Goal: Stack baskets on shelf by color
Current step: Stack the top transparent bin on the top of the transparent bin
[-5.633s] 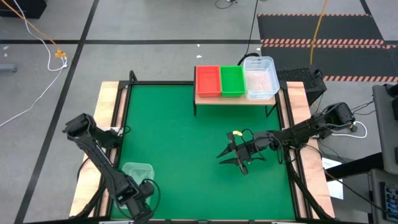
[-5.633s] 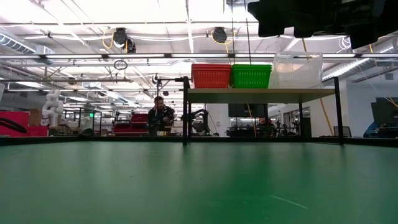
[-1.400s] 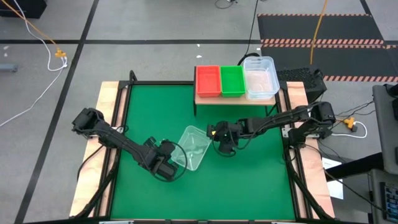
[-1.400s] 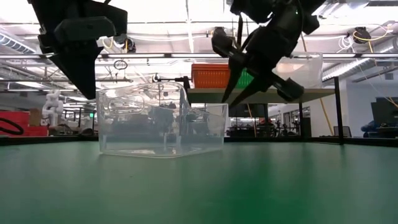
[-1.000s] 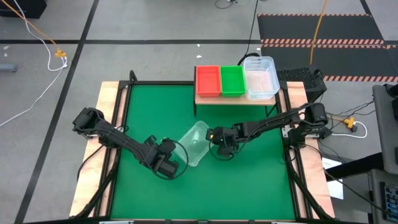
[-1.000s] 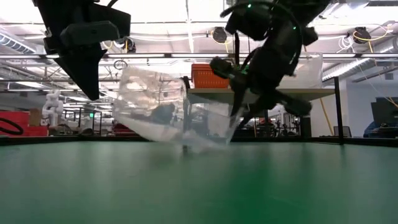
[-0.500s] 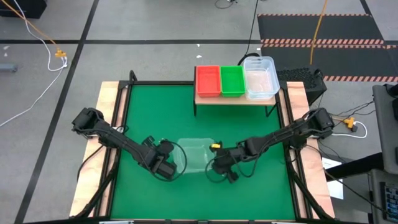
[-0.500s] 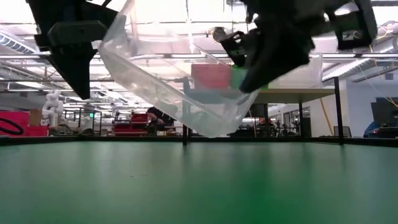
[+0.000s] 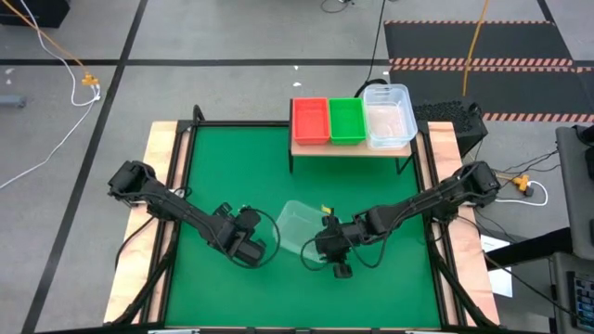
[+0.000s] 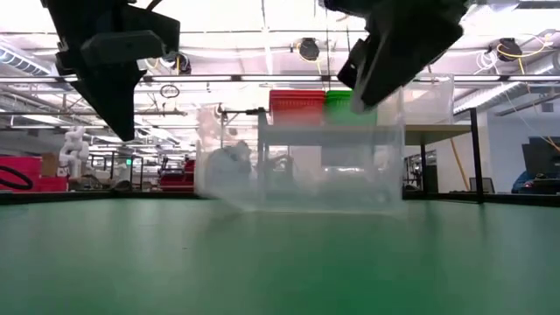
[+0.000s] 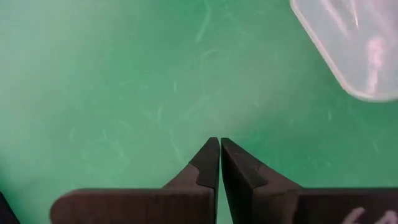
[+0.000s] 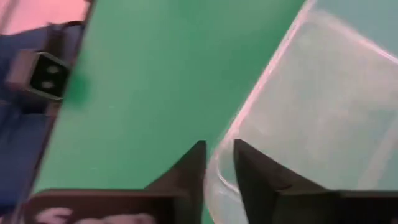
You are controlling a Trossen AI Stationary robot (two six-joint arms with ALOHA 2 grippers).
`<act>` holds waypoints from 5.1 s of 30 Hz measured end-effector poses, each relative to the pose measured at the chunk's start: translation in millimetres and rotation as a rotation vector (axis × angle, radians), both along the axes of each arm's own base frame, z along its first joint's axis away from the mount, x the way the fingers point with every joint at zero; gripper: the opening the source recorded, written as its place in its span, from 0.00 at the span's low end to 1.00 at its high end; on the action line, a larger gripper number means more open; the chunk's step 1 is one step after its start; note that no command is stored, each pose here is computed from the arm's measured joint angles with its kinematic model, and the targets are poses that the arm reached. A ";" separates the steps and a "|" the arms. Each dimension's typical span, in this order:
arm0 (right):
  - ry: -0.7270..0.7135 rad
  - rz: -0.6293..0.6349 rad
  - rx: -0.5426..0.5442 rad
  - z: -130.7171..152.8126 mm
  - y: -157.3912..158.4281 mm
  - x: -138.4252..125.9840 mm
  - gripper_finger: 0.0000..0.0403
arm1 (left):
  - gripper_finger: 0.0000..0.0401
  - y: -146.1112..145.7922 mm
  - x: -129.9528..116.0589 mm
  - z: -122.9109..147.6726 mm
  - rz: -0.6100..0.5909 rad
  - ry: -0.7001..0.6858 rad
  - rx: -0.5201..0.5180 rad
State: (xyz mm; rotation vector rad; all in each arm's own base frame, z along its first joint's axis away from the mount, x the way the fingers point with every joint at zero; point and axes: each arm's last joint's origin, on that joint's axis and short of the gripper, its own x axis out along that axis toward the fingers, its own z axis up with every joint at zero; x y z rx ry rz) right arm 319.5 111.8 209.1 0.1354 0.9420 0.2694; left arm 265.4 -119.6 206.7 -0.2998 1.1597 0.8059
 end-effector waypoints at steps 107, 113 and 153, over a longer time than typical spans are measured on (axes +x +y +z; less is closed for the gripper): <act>0.369 -0.167 -0.696 208.8 -197.1 -187.5 0.00 | 0.05 -9.3 -4.8 1.2 -0.065 -0.037 0.099; 0.363 -0.160 -0.639 205.4 -199.2 -181.2 0.00 | 0.05 -9.1 -4.7 1.2 -0.066 -0.037 0.100; 0.098 -0.422 -0.638 228.6 -177.0 -200.7 0.35 | 0.05 -3.7 -1.7 1.6 -0.043 -0.053 0.120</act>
